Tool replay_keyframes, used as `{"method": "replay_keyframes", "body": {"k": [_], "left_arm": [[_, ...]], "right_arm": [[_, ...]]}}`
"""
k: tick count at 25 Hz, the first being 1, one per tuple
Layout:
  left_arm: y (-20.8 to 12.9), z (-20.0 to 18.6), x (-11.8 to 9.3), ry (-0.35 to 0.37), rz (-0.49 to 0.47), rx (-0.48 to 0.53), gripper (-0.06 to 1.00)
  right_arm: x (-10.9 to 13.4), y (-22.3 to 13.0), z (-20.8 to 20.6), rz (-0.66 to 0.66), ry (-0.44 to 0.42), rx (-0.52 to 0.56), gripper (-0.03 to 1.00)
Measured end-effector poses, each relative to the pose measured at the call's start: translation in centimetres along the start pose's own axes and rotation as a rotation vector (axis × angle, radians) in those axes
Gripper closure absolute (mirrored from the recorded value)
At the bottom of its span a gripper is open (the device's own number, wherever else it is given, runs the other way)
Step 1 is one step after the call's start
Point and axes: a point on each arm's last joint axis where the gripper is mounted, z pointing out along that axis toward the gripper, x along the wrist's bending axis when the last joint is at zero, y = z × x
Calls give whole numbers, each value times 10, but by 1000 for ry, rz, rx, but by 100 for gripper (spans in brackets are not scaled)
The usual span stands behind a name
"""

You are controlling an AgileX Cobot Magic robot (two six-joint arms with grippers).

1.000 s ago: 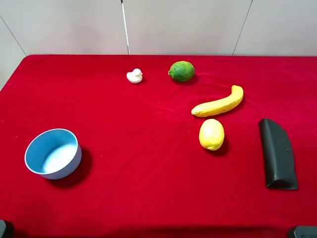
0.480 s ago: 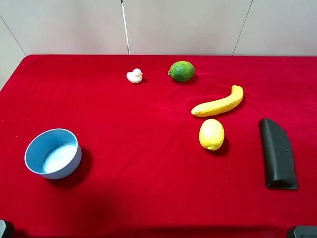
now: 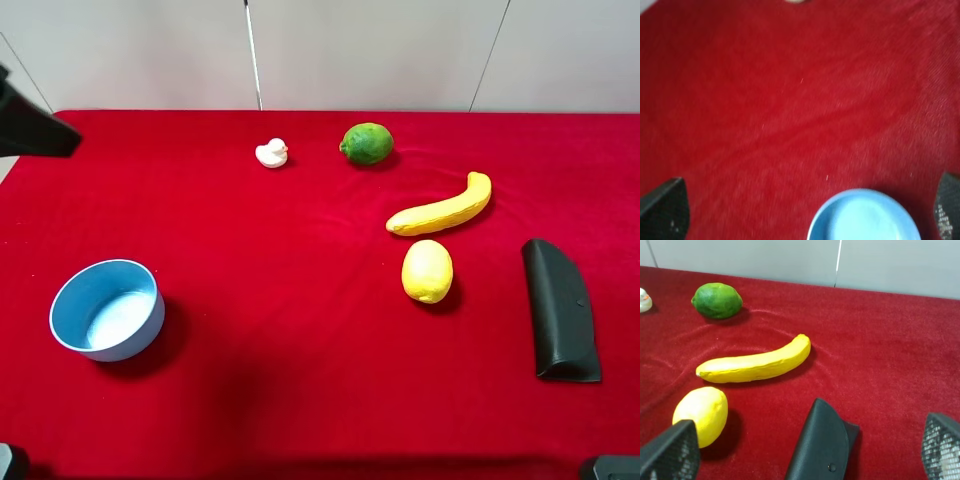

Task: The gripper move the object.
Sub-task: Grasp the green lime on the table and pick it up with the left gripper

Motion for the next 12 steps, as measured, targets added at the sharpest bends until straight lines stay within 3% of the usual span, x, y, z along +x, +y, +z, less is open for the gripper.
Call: {"method": "replay_keyframes", "body": {"k": [12], "left_arm": [[42, 52, -25, -96, 145, -32, -2]], "right_arm": [[0, 0, 0, 0, 0, 0, 27]]}}
